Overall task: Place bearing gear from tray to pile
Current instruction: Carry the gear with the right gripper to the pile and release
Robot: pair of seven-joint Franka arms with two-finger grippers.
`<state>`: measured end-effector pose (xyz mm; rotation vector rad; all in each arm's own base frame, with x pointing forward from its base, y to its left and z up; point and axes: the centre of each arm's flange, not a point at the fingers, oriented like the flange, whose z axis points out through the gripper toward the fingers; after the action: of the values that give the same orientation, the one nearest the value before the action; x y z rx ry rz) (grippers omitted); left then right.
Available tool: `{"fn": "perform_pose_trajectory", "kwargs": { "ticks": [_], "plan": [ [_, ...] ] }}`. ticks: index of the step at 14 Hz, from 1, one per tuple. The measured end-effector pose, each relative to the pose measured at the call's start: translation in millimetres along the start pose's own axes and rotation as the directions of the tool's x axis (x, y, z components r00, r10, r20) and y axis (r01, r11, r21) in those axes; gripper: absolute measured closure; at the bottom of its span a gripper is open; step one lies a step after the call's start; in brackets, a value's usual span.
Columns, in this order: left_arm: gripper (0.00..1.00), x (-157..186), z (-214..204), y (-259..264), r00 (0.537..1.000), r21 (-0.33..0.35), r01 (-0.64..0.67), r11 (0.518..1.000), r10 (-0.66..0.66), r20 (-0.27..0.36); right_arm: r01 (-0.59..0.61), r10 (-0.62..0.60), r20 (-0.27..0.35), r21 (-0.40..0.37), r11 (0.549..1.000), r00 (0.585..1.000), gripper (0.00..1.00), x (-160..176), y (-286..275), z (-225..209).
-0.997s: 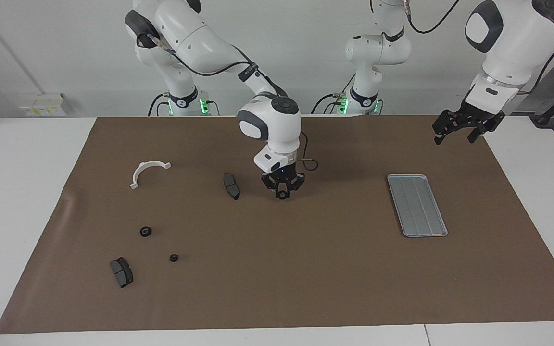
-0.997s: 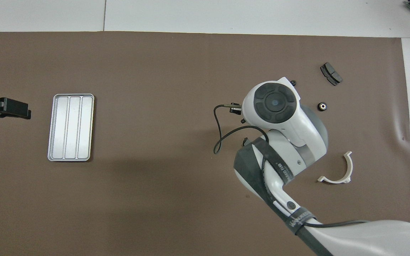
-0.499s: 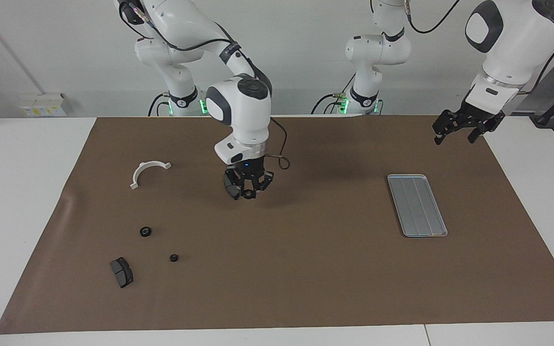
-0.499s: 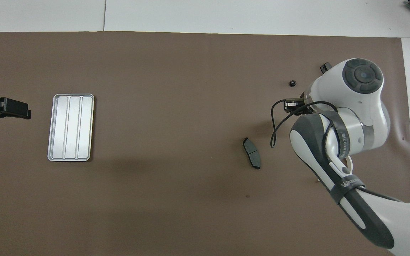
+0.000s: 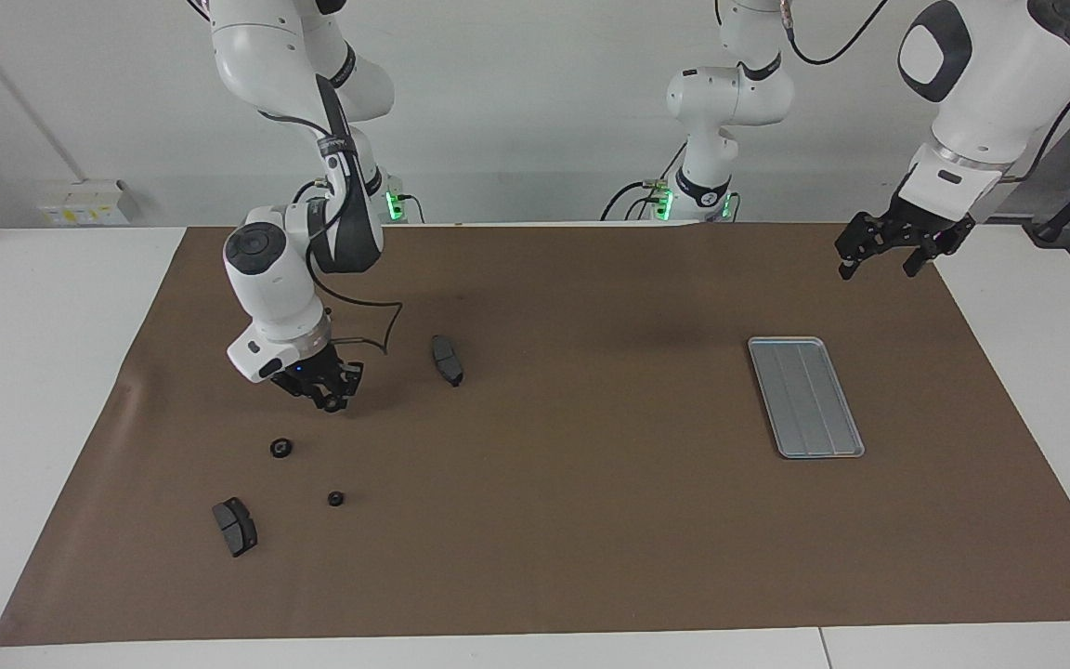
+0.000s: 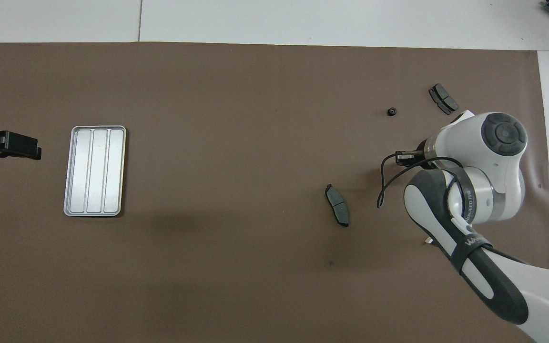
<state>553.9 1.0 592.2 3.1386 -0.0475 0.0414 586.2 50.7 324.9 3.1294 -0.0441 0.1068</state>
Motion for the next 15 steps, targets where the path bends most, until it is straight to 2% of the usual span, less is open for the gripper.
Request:
{"fn": "perform_pose_trajectory", "kwargs": {
  "ticks": [5, 6, 8, 11, 12, 15],
  "plan": [
    [0.0, 0, 0, 0, 1.0, 0.0, 0.0, 1.0, 0.0, 0.0, 0.0, 0.0, -0.015, 0.002, 1.0, 1.0, 0.65, -15, 2, 23],
    [0.0, 0, 0, 0, 1.0, 0.0, 0.0, 1.0, 0.0, 0.0, 0.0, 0.0, -0.014, 0.002, 1.0, 1.0, 0.59, -16, 2, 24],
    [0.0, 0, 0, 0, 1.0, 0.0, 0.0, 1.0, 0.0, 0.0, -0.001, 0.001, -0.025, 0.003, 1.0, 1.0, 0.36, -14, 2, 22],
    [0.0, 0, 0, 0, 1.0, 0.0, 0.0, 1.0, 0.0, 0.0, -0.008, 0.009, -0.084, 0.01, 1.0, 0.996, 0.06, 3, 2, -2],
    [0.0, 0, 0, 0, 1.0, 0.0, 0.0, 1.0, 0.0, 0.0, -0.013, 0.014, -0.102, 0.012, 1.0, 0.995, 0.0, 11, 3, -17],
    [0.0, 0, 0, 0, 1.0, 0.0, 0.0, 1.0, 0.0, 0.0, -0.034, 0.035, -0.081, 0.01, 0.999, 0.996, 0.0, 31, 4, -71]
  ]
}}
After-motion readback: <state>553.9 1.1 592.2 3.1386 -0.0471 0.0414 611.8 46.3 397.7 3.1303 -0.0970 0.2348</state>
